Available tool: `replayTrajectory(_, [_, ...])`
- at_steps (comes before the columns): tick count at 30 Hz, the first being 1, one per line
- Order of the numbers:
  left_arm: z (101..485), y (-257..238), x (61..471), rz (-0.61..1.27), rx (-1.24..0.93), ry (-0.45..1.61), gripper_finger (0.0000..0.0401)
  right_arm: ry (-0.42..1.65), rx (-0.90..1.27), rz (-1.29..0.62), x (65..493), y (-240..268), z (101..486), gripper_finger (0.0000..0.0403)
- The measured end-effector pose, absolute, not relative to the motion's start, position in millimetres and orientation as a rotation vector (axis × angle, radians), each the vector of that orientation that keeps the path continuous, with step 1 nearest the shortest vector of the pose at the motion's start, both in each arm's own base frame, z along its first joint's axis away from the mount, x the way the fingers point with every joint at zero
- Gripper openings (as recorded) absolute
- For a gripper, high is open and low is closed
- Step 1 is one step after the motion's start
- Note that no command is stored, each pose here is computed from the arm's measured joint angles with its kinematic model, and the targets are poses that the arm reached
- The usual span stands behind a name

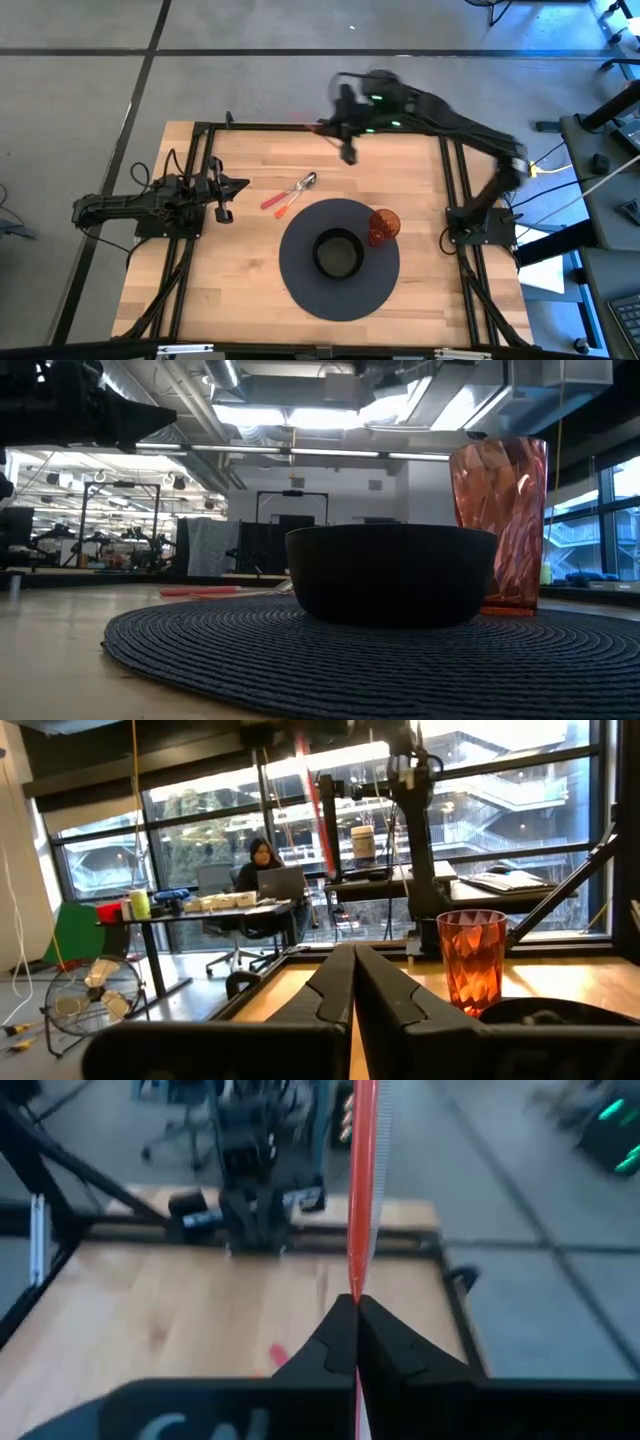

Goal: Pick & Place Utensil
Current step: Put the sipping straw in the cup

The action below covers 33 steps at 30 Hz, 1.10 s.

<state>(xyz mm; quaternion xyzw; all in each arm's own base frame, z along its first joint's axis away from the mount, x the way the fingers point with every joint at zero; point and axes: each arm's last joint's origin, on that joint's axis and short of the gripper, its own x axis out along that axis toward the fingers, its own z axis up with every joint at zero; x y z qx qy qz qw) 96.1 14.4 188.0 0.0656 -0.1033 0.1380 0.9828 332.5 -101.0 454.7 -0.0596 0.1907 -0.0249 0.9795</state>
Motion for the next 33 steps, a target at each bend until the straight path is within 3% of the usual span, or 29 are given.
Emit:
replayTrajectory(6, [188,14,96,0.277,0.132,-0.205,0.0007,0.144,-0.124,-0.052,253,-72,453,0.0])
replayTrajectory(13, [188,14,96,0.277,0.125,-0.206,0.0004,-0.057,-0.099,0.039,191,-48,393,0.0])
replayTrajectory(23, [188,14,96,0.28,0.125,-0.205,0.0002,-0.191,-0.11,0.181,160,-23,316,0.0])
replayTrajectory(33, [188,14,96,0.28,0.124,-0.205,0.0007,-0.289,-0.029,0.221,143,-17,323,0.0])
